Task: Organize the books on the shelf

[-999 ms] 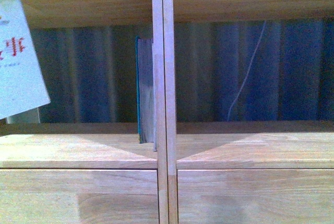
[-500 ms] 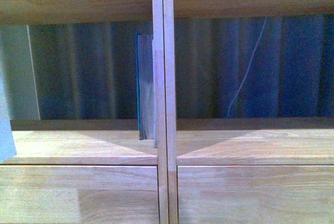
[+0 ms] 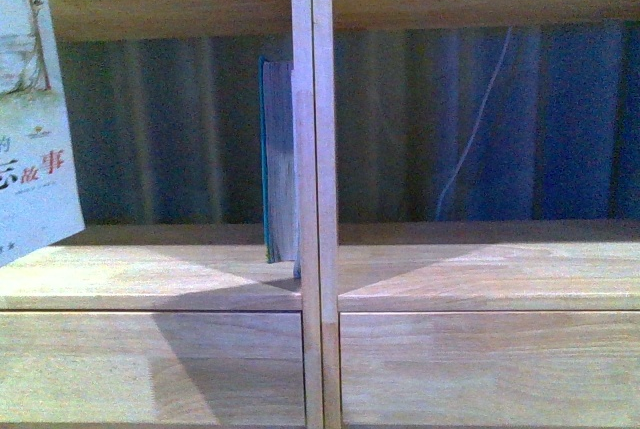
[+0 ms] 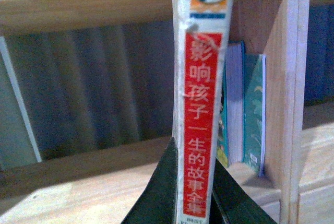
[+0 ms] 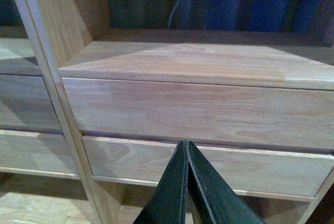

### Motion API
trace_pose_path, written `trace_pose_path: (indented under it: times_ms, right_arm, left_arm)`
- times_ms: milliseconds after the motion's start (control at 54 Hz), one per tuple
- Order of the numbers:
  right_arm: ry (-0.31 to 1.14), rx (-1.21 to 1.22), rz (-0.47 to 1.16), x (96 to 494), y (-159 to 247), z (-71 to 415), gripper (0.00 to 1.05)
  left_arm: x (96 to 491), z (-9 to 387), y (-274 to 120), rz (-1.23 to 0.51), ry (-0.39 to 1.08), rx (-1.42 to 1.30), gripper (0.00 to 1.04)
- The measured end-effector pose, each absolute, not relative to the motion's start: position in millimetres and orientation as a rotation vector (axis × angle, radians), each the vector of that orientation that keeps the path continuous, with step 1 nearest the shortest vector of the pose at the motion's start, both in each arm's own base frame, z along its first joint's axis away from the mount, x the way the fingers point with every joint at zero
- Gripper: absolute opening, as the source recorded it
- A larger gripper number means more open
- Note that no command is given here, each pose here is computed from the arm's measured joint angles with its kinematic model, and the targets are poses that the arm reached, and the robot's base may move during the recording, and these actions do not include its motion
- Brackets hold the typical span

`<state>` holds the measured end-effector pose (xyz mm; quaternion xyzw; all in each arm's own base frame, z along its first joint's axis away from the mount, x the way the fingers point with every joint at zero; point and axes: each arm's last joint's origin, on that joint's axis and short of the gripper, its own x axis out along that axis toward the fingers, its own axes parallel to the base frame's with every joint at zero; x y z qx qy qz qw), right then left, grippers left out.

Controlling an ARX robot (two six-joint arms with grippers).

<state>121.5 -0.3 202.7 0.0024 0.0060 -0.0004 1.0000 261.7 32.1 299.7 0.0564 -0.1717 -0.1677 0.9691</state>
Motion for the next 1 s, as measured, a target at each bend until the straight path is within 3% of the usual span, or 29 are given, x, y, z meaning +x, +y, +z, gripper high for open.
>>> trace_pose_path:
  times_ms: [444,999]
  right_arm:
    - [0.0,0.005,-0.001,111.8,-0.3,183.2,0.03]
    - [-0.009,0.004,-0.002,97.2,-0.3,168.0,0.03]
  left_arm:
    - [351.0,265.5,-2.1,-0.26,-0.228,0.126,0.07]
    - [433.2,264.3,-58.8,-0.243,-0.243,0.14,0.07]
